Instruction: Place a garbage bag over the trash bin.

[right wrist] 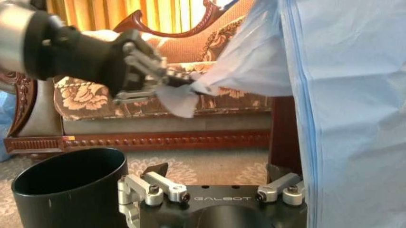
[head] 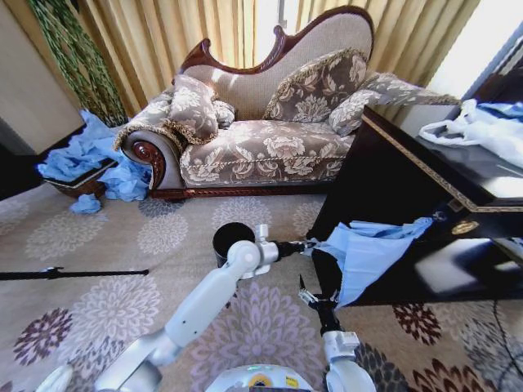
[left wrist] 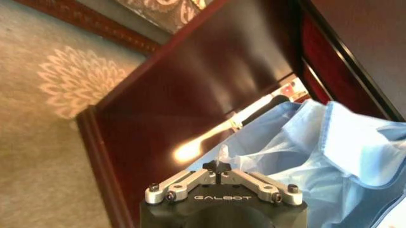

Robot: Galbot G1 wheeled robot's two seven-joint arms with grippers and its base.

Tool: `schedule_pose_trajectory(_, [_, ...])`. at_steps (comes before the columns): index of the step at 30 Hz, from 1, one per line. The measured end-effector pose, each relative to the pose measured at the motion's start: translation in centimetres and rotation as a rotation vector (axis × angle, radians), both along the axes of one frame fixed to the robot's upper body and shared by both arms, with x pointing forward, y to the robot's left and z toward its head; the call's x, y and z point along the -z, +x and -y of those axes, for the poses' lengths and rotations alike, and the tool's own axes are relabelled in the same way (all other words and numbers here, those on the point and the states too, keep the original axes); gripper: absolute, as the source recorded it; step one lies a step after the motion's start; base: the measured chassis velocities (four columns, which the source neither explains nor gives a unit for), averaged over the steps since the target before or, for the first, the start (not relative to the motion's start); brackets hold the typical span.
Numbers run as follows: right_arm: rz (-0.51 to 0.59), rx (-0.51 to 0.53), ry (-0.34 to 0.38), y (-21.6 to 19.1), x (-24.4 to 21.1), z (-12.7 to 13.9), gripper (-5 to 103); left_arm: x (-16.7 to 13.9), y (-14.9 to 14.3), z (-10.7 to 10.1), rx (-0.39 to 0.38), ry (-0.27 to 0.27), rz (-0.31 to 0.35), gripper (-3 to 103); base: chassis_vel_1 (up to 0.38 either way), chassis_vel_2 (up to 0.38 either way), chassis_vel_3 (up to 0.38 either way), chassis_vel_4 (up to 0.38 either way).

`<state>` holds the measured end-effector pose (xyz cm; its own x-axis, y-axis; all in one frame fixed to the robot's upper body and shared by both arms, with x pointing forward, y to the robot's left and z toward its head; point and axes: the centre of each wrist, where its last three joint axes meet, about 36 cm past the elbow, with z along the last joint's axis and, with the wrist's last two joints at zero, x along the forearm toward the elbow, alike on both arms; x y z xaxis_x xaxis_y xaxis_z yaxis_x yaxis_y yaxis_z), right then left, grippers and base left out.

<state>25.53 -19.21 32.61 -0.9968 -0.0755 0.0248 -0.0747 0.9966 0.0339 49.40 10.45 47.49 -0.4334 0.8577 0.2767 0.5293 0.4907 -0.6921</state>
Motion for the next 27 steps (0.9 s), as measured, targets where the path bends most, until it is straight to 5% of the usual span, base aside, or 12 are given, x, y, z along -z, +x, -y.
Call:
schedule_pose_trajectory(20, [0.011, -0.037, 0.018, -1.4, -0.6, -2.2, 100, -0.4, -3.1, -12.3, -0.134, 0.101, 0.048, 0, 0.000, 0.000, 0.000, 0.000])
schedule_pose_trajectory(27, [0.007, -0.077, 0.031, -2.8, -0.6, -3.5, 100, -1.0, -3.3, -13.1, -0.151, 0.095, 0.072, 0, 0.000, 0.000, 0.000, 0.000])
